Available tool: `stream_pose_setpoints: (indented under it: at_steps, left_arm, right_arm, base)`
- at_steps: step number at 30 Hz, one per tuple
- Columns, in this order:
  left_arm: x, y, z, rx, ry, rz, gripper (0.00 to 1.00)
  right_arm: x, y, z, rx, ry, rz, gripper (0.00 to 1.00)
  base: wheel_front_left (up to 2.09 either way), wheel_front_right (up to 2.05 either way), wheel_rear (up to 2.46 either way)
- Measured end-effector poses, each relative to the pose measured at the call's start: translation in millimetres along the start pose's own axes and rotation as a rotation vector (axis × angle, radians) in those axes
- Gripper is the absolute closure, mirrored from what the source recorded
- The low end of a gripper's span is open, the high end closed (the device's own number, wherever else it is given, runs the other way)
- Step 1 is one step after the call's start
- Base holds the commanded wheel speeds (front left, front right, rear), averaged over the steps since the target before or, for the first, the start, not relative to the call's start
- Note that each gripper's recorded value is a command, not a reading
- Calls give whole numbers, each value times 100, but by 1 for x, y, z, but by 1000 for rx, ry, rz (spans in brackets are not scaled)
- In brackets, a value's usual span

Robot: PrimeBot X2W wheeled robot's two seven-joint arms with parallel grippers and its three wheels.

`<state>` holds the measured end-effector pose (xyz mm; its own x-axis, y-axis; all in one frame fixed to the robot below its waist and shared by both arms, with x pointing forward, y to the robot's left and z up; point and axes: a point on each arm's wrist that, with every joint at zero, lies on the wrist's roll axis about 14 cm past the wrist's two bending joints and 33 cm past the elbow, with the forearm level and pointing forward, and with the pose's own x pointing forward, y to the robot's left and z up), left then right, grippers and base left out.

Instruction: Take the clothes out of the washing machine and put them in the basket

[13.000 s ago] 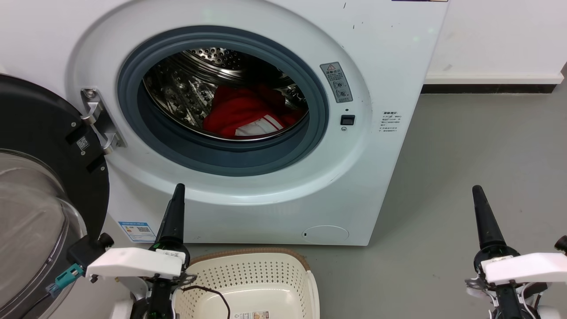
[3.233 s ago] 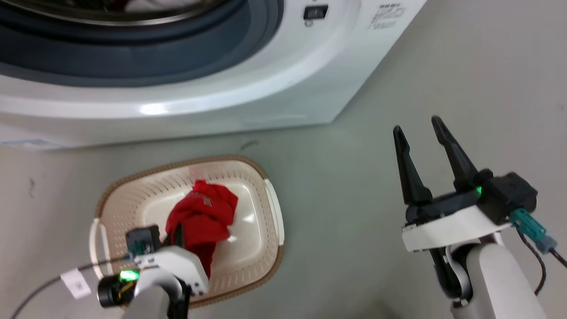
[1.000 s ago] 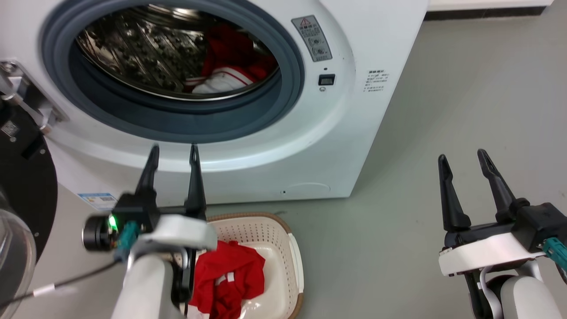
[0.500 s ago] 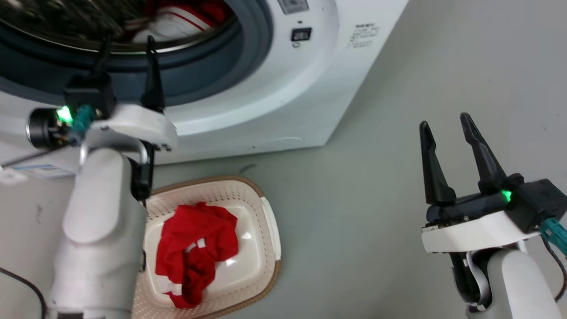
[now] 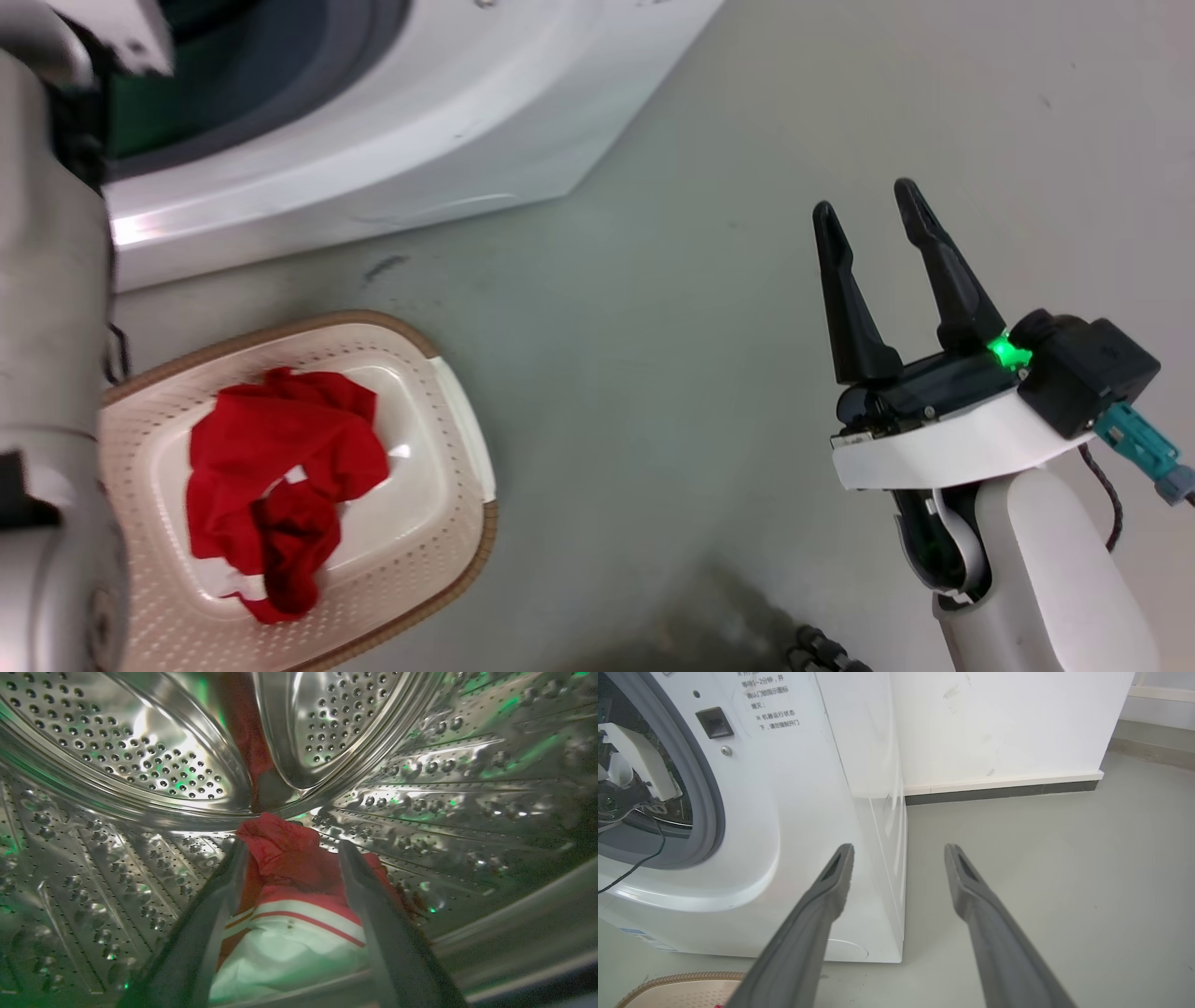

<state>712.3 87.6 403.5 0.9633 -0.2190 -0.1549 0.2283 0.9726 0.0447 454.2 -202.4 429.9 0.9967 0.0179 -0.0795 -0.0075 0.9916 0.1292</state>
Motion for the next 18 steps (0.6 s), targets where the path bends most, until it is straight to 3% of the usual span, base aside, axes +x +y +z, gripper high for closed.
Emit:
stream_pose_setpoints:
  at_steps: [8, 18]
  left_arm:
    - [49, -11, -31, 20, 225, -44, 0]
    - [64, -15, -96, -6, 611, -51, 0]
  right_arm:
    - [-5, -22, -10, 4, 37, -64, 0]
    - [-15, -34, -26, 11, 94, -109, 0]
  base:
    - [0, 0, 0]
    - [0, 0, 0]
